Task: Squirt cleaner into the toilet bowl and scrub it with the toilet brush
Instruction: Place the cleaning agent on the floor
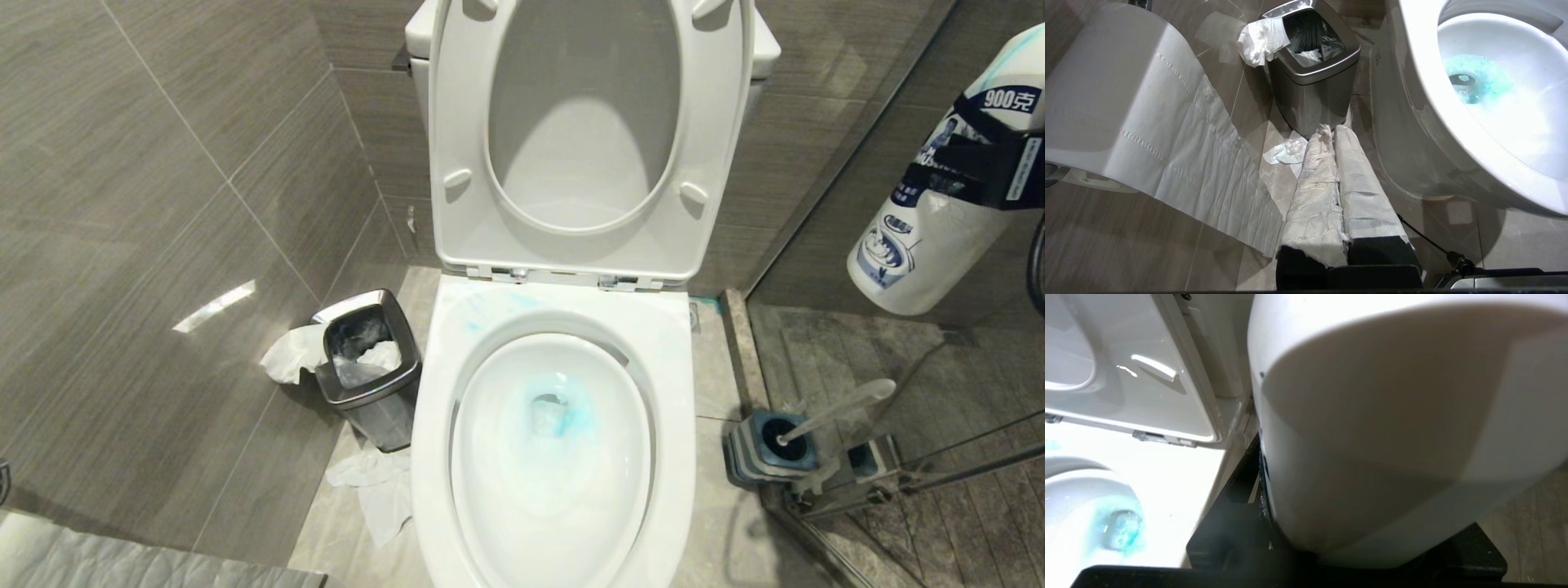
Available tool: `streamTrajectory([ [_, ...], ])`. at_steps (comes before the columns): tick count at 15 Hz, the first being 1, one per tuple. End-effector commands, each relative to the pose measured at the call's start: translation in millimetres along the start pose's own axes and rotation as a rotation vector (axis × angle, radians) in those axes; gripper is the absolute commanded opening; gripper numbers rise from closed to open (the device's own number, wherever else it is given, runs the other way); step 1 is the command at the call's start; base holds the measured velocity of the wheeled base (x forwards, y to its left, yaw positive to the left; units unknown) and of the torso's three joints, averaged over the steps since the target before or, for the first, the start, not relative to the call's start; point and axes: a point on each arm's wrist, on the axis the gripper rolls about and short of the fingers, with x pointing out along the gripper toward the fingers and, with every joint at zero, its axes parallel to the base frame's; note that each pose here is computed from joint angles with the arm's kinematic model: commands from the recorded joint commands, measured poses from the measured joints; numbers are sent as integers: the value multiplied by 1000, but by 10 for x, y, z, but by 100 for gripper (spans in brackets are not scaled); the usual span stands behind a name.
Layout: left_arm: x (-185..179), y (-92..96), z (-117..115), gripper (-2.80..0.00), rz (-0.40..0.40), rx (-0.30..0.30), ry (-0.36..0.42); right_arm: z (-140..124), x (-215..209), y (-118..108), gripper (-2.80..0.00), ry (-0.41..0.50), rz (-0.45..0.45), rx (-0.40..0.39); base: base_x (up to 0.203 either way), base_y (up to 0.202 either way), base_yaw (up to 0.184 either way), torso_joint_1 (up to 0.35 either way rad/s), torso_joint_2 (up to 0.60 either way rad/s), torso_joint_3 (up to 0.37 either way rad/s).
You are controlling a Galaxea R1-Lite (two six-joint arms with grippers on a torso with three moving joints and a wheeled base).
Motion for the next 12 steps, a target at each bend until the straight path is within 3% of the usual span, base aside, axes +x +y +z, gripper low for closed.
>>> streamTrajectory([
  [1,2,0,-4,-280,0,4,3,-166,137,2,-280,34,14,-1,0,0,0,0,0,0],
  [9,2,0,-4,-280,0,4,3,-394,437,-3,-280,49,20,3,0,0,0,0,0,0],
  [12,2,0,-2,-280,0,6,2,-416,514,-1,-280,39,19,3,0,0,0,4,2,-132],
])
